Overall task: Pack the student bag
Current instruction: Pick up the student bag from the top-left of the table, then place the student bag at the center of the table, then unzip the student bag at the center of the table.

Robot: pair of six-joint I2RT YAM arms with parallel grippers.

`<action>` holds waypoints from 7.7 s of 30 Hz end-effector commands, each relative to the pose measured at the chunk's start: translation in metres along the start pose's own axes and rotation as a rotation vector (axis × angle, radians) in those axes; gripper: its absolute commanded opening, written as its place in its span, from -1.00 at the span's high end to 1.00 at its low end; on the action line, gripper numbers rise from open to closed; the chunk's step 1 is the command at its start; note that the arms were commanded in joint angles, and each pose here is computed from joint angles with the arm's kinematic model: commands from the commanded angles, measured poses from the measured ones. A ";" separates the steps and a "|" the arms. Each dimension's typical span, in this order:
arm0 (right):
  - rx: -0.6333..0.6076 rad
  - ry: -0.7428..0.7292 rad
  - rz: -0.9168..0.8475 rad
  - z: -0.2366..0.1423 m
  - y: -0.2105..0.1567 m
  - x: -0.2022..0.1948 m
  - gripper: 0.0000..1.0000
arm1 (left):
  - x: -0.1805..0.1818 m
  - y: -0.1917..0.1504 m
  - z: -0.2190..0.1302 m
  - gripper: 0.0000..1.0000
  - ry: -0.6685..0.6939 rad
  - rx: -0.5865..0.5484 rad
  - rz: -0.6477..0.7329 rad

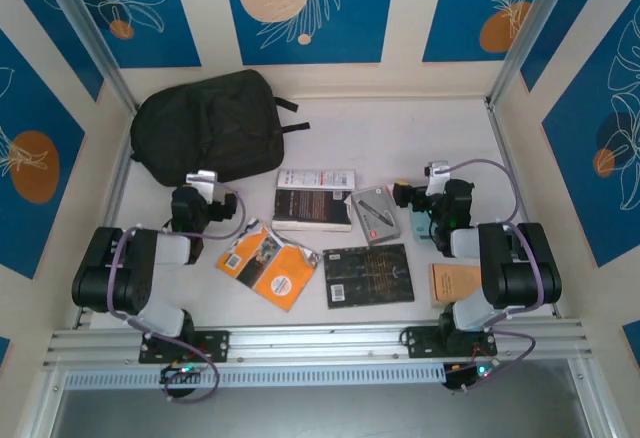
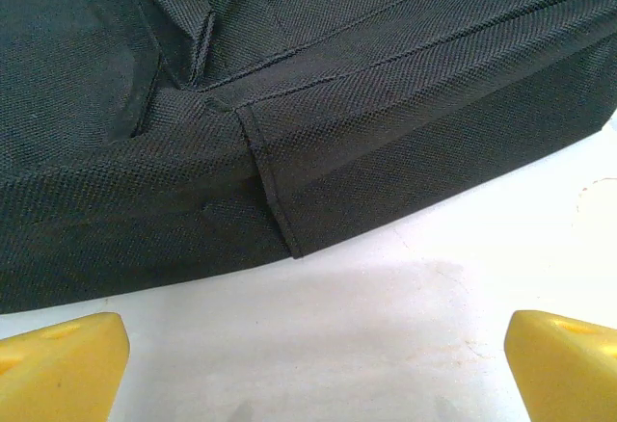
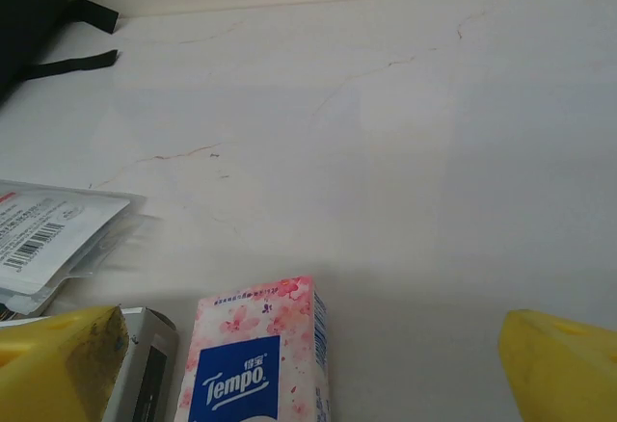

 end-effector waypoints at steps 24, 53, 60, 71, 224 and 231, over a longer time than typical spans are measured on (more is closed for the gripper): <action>-0.020 -0.017 -0.001 0.002 0.007 -0.003 -0.98 | 0.002 0.013 0.001 -1.00 -0.011 -0.039 -0.014; -0.236 0.208 -0.286 -0.116 0.152 0.169 -0.98 | -0.080 0.180 -0.153 -1.00 -0.297 -0.237 0.048; -0.065 0.266 0.276 -0.183 0.159 0.159 -0.98 | 0.000 0.160 -0.161 -1.00 0.188 0.101 -0.476; 0.514 0.222 0.552 -0.160 0.084 0.161 -0.98 | 0.044 0.126 -0.086 -1.00 0.334 0.287 -0.807; 0.628 -0.023 0.938 -0.087 -0.107 0.161 0.76 | -0.230 -0.039 -0.141 -0.09 -0.478 0.881 -0.330; 0.683 0.090 0.961 -0.091 -0.092 0.186 -0.54 | -0.236 -0.038 -0.137 -0.07 -0.509 0.847 -0.382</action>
Point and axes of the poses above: each hand's point on the last joint's axis, 136 mm out from that joint toward the fingers, its own z axis out along the fingers, its own x axis along the line the jaws close on, y = z × x, the point moved 1 cm from there along -z, back along the fingers, and after that the axes turned 1 degree about z, right-handed, at the moved point
